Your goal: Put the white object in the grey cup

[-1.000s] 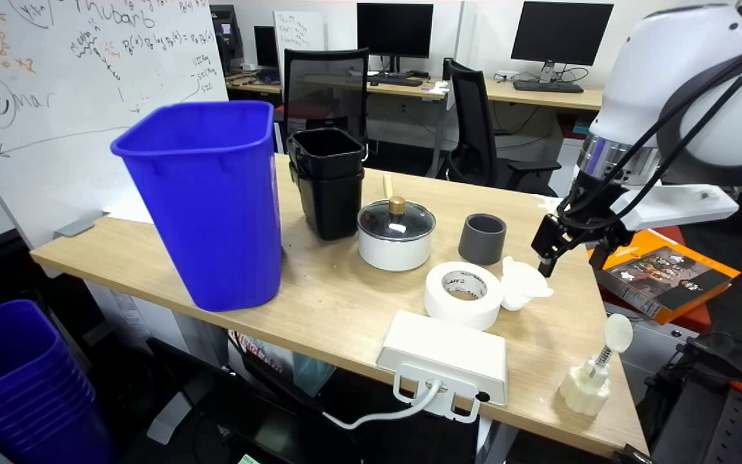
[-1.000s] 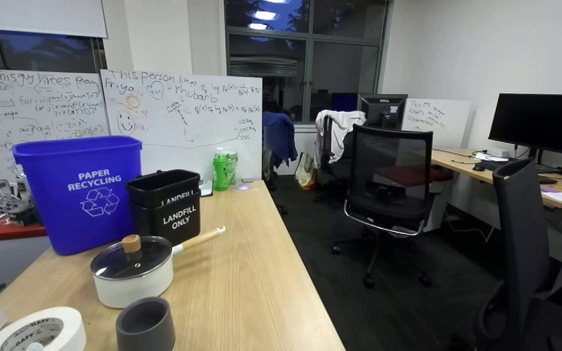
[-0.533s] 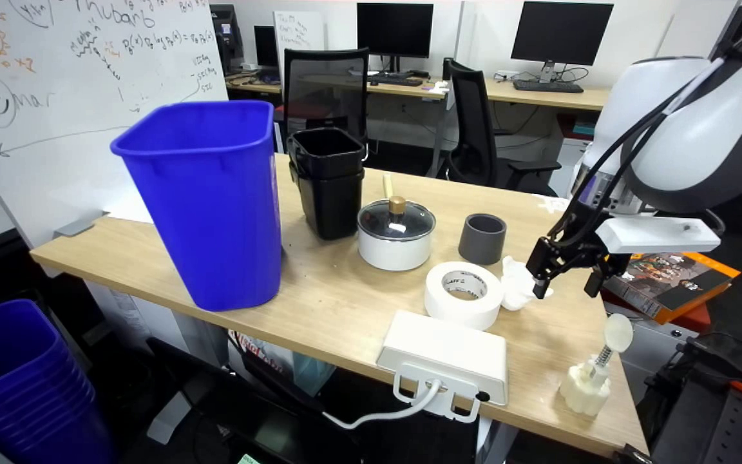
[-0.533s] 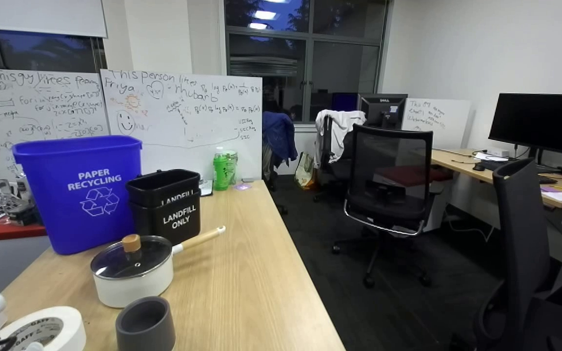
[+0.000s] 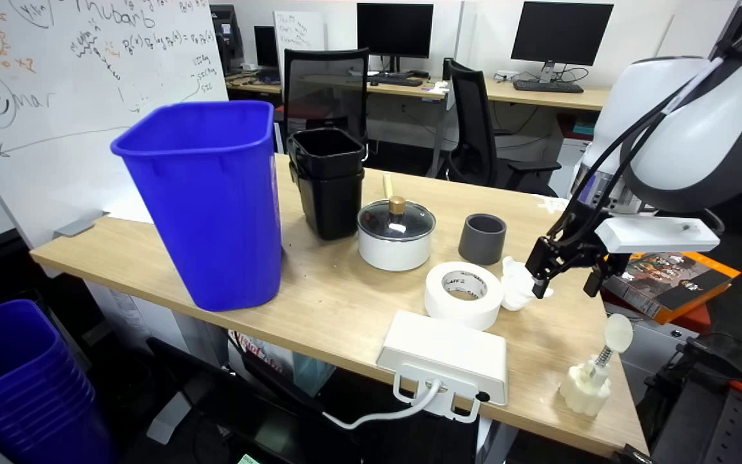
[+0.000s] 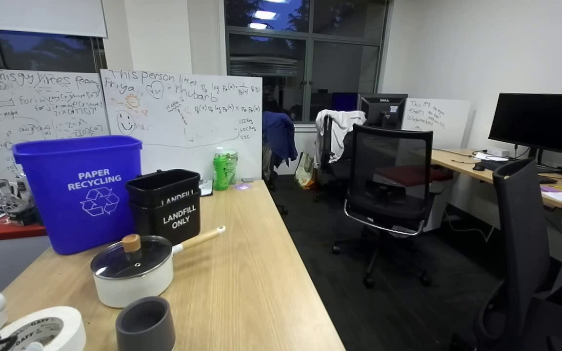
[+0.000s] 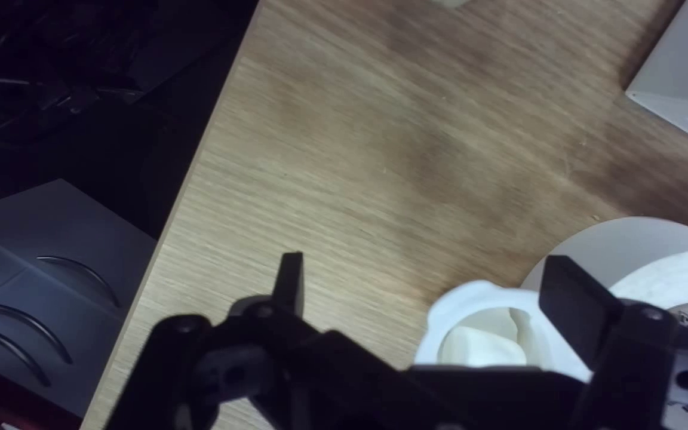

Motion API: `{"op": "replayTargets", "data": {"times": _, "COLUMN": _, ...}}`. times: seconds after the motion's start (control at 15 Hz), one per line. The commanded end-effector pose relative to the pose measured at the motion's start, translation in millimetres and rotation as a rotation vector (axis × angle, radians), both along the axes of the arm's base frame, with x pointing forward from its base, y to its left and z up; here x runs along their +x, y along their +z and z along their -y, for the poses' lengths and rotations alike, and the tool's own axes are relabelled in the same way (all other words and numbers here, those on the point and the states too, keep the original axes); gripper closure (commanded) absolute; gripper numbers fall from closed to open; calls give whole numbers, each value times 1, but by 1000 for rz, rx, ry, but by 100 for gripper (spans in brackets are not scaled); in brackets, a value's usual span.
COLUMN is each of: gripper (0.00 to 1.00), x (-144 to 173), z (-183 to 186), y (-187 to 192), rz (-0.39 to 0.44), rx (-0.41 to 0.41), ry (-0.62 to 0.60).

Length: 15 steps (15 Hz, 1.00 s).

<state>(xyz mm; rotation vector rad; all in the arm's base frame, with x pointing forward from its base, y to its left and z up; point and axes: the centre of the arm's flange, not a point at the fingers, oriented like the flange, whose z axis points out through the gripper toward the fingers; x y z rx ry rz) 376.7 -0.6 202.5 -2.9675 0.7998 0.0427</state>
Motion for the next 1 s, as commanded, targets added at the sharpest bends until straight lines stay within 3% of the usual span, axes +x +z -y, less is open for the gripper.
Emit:
{"op": "replayTargets", "data": {"times": 0.0, "gripper": 0, "x": 0, "z": 0, "y": 0, "rz": 0, "rx": 0, "ry": 0}}
{"op": "replayTargets", "data": {"times": 0.27, "gripper": 0, "x": 5, "z": -4, "y": 4, "rz": 52, "rx": 9, "ry": 53}}
{"op": "replayTargets", "data": {"times": 0.47, "gripper": 0, "x": 15, "z": -18, "y": 18, "rz": 109, "rx": 74, "ry": 107}}
{"op": "replayTargets", "data": {"times": 0.67, "gripper": 0, "x": 12, "z": -35, "y": 25, "rz": 146, "rx": 159, "ry": 225}}
{"op": "replayTargets", "data": {"times": 0.93, "gripper": 0, "x": 0, "z": -34, "y": 27, "rz": 114, "rx": 200, "ry": 451}}
